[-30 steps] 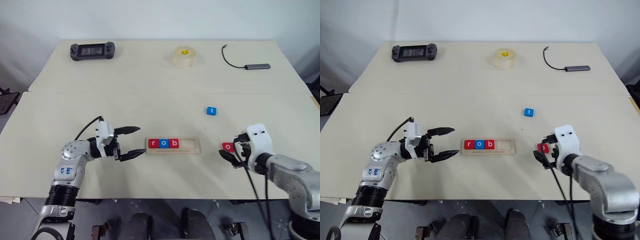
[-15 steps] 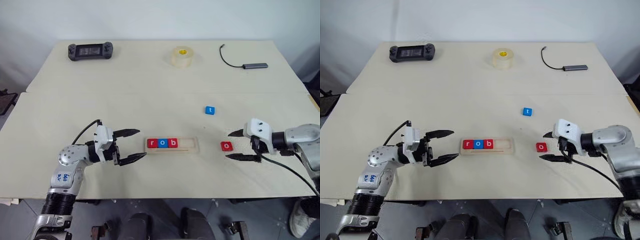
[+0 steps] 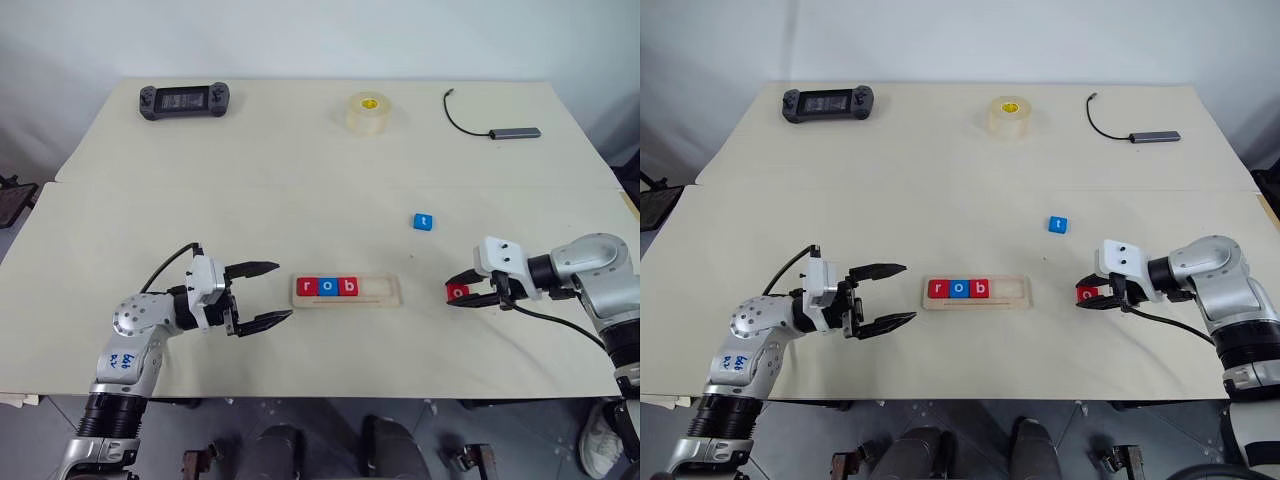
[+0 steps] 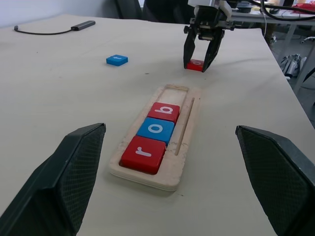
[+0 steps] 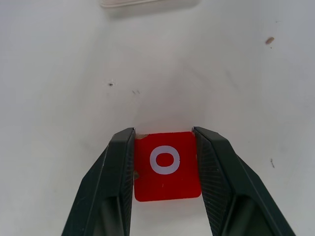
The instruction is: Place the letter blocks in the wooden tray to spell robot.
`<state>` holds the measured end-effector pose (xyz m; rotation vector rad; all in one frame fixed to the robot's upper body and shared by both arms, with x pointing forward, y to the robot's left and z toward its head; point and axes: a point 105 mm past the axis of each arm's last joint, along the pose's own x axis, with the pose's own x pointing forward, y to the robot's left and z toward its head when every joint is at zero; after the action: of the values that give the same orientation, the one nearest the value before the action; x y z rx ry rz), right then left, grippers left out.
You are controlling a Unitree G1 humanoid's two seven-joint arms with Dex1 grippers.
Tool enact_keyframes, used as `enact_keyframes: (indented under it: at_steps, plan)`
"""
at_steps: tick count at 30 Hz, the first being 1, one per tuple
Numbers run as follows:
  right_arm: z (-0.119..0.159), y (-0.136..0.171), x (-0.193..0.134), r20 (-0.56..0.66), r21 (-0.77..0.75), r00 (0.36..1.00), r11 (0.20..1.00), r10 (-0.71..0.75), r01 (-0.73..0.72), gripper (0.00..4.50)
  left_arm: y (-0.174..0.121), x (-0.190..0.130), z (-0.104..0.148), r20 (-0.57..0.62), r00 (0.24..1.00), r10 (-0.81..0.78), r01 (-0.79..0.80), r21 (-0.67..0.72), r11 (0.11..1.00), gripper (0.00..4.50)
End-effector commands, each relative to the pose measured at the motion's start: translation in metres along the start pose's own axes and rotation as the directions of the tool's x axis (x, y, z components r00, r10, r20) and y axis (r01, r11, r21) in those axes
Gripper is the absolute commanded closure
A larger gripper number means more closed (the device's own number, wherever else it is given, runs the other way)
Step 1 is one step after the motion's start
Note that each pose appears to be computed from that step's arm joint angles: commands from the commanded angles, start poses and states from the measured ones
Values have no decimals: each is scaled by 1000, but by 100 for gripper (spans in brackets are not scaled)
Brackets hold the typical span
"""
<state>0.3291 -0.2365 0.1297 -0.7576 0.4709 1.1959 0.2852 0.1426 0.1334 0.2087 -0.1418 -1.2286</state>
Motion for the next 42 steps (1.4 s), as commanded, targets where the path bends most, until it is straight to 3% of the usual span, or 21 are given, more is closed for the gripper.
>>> enact_keyframes:
  at_steps: [1, 7, 12, 18, 33, 40, 42]
  plan:
    - [13, -9, -5, 31, -30, 999, 999, -26, 26, 308, -1, -3, 8, 16, 1000, -3, 2, 42, 999, 0]
    - [64, -10, 3, 140, -40, 990, 999, 25, -19, 308, -1, -4, 5, 16, 1000, 3, -3, 41, 999, 0]
    - [104, 2, 31, 194, -3, 978, 997, 79, -80, 308, 0, -2, 6, 19, 1000, 12, -12, 43, 999, 0]
    - [113, 4, 67, 180, -6, 980, 997, 80, -80, 308, 0, 1, 8, 26, 999, 26, -27, 42, 999, 0]
    - [123, 15, 84, 222, -11, 966, 991, 132, -133, 308, -5, -5, 12, 18, 997, 73, -74, 41, 996, 0]
    - [121, 10, 78, 214, -19, 971, 994, 108, -107, 77, -5, -4, 14, 20, 997, 77, -78, 42, 996, 0]
    - [122, 9, 75, 219, -16, 970, 995, 103, -102, 77, -5, -4, 15, 20, 997, 78, -79, 42, 996, 0]
